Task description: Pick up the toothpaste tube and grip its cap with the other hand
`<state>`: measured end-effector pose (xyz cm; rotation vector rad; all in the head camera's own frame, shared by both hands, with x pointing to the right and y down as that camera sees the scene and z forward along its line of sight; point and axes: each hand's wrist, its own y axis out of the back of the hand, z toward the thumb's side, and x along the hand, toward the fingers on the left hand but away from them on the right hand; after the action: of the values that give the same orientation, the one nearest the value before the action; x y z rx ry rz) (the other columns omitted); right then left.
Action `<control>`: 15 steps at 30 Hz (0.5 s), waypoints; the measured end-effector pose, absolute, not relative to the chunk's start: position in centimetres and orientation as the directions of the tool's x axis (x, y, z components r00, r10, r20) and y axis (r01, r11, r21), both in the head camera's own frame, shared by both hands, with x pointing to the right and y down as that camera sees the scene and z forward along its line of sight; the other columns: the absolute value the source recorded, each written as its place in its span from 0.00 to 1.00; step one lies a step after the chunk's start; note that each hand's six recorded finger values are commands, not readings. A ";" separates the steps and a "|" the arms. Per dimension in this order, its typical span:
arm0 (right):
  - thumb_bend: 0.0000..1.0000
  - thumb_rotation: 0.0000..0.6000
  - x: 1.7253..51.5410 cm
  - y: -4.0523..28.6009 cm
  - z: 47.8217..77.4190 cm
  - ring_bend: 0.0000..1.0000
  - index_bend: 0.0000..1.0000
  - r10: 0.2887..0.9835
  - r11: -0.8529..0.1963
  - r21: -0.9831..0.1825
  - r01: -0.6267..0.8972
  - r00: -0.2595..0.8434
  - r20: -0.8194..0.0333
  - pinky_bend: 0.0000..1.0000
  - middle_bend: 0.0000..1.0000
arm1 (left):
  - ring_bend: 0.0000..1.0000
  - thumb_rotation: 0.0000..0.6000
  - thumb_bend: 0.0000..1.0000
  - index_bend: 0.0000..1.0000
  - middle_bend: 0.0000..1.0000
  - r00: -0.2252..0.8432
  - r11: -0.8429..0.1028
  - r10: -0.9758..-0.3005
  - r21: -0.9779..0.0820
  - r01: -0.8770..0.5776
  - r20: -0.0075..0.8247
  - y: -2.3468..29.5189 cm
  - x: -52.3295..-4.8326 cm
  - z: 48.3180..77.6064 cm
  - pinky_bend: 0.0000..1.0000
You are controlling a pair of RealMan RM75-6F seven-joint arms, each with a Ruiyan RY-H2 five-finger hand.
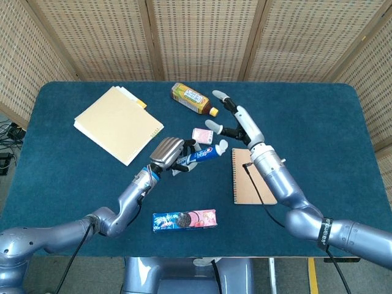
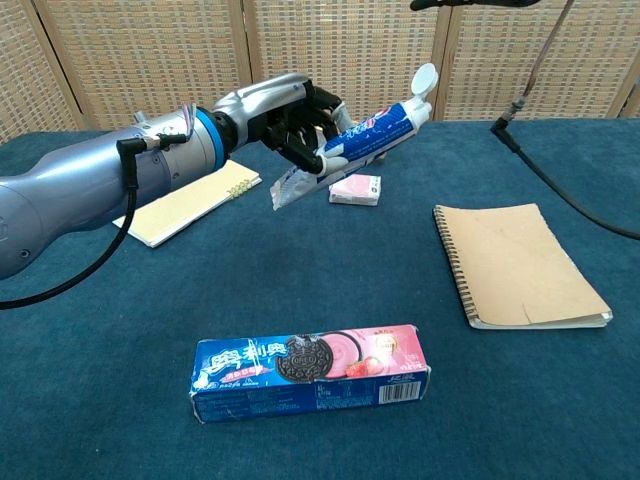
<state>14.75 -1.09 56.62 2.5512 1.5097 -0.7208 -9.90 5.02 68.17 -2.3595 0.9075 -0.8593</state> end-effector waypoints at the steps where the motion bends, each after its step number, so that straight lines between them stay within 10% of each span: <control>1: 0.00 0.24 14.5 -1.1 56.8 0.00 0.00 0.806 -0.504 -0.155 0.850 0.398 -0.439 0.00 0.00 | 0.57 1.00 0.59 0.70 0.60 0.587 -0.673 -0.714 -0.607 -0.422 0.382 5.0 -9.7 68.1 0.53; 15: 0.00 0.24 12.7 -0.5 59.0 0.00 0.00 0.806 -0.490 -0.180 0.853 0.365 -0.466 0.00 0.00 | 0.57 1.00 0.60 0.70 0.61 0.596 -0.667 -0.722 -0.585 -0.462 0.352 4.9 -8.2 67.0 0.53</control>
<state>12.70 -0.49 59.02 2.5180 1.5347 -0.7764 -8.21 4.92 66.99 -2.3891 0.9452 -0.8048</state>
